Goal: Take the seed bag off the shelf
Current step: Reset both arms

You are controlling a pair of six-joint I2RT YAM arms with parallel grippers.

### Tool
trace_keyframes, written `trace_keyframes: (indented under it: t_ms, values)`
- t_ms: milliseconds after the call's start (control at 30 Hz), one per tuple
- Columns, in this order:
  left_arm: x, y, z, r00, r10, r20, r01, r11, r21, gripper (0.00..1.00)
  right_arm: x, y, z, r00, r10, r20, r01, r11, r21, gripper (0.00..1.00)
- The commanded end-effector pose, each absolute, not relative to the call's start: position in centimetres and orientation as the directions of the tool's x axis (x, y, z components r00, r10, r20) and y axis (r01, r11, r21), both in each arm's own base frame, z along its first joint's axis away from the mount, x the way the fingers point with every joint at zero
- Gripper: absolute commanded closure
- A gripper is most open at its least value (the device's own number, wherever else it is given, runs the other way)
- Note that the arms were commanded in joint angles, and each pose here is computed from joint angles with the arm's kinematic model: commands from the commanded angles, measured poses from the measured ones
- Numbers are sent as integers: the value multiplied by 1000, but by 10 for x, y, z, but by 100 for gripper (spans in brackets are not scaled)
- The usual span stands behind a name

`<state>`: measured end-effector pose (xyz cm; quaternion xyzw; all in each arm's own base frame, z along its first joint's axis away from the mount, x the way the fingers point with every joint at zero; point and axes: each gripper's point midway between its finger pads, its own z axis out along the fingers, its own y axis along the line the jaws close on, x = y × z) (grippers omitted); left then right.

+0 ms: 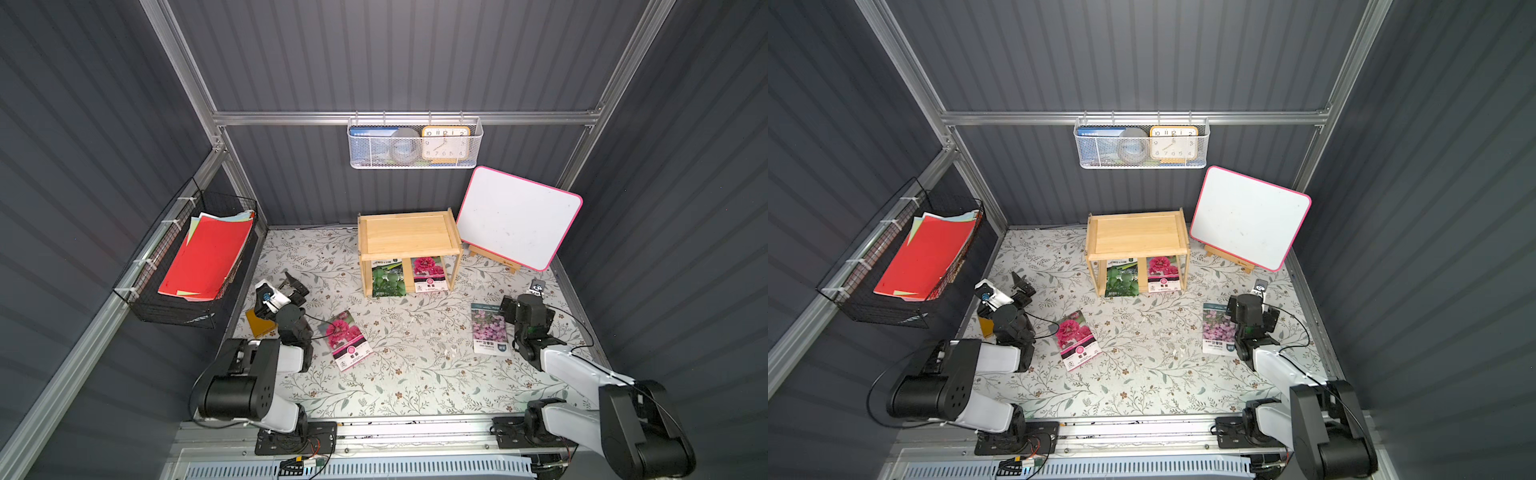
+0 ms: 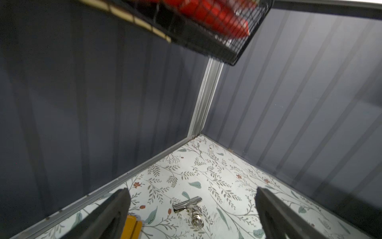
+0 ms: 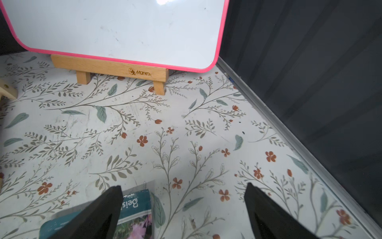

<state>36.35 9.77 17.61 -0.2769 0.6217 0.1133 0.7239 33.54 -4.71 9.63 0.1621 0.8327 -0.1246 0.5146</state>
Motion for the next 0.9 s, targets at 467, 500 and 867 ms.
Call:
trace_keyframes:
  t_ms: [467, 500, 867]
  values:
    - [435, 54, 191, 128, -99, -987, -194, 973, -123, 0, 384, -26, 99, -292, 86, -953, 243, 970, 13, 1]
    - [435, 54, 191, 128, -99, -987, -195, 973, -123, 0, 392, -30, 92, -372, 122, -920, 254, 967, 25, 1]
    - [434, 55, 190, 127, -102, -987, -201, 971, -126, 0, 391, -41, 99, -241, 143, -960, 275, 959, 74, 1]
